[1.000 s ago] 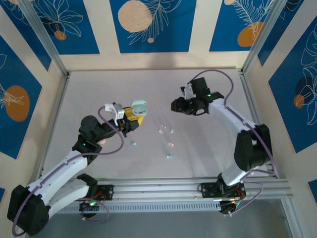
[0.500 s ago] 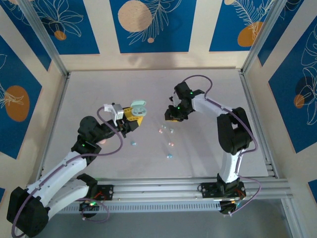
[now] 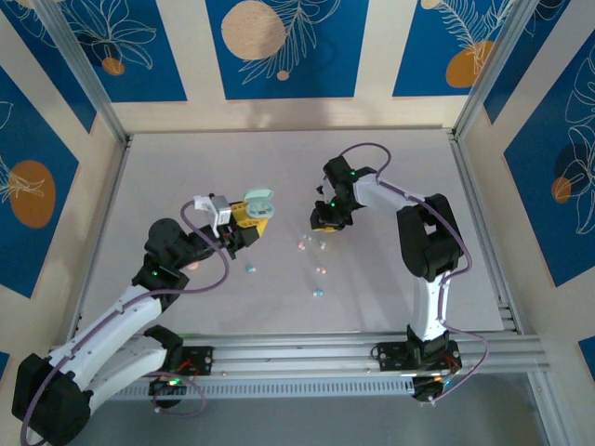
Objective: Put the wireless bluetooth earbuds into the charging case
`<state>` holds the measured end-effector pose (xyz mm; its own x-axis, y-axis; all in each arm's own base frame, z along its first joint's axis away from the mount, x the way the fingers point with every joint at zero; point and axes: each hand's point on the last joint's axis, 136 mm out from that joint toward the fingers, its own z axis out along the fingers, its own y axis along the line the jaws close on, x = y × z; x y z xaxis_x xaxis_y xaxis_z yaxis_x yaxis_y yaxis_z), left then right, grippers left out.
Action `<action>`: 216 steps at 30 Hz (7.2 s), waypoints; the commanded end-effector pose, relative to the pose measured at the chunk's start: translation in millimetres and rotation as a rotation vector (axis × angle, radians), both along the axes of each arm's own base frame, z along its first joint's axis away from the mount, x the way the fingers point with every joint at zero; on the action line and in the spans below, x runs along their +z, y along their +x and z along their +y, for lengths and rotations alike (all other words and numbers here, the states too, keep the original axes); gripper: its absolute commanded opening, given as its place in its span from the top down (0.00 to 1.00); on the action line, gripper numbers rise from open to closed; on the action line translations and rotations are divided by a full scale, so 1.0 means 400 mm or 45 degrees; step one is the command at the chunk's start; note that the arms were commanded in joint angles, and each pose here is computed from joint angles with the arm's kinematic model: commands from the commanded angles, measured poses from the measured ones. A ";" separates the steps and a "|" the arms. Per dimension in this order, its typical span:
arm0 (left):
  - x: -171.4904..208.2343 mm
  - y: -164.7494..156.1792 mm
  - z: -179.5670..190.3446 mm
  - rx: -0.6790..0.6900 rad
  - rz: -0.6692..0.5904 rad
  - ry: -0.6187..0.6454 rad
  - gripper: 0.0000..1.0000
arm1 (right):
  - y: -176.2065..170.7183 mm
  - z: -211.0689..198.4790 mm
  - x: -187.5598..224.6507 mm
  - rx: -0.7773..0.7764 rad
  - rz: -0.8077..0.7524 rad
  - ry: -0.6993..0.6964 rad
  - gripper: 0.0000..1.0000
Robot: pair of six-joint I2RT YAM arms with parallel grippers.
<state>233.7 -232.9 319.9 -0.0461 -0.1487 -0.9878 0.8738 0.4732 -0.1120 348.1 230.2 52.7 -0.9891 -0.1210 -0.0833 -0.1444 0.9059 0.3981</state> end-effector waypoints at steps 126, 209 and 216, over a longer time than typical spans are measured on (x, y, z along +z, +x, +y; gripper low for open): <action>0.023 0.003 -0.006 -0.009 -0.003 -0.041 0.69 | -0.104 -0.086 -0.052 -0.065 -0.061 -0.419 0.62; 0.051 -0.010 -0.017 -0.061 -0.071 -0.026 0.69 | -0.197 0.081 0.754 0.037 -0.136 1.415 0.81; 0.046 -0.011 -0.025 -0.083 -0.083 -0.016 0.68 | -0.165 0.093 0.755 -0.100 0.100 1.527 0.81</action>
<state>236.3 -239.0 315.5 -0.0680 -0.1363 -0.9883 0.8848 0.4495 -0.1229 280.5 264.6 352.9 -0.9821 0.0898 -0.1655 -0.1637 0.0271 0.9861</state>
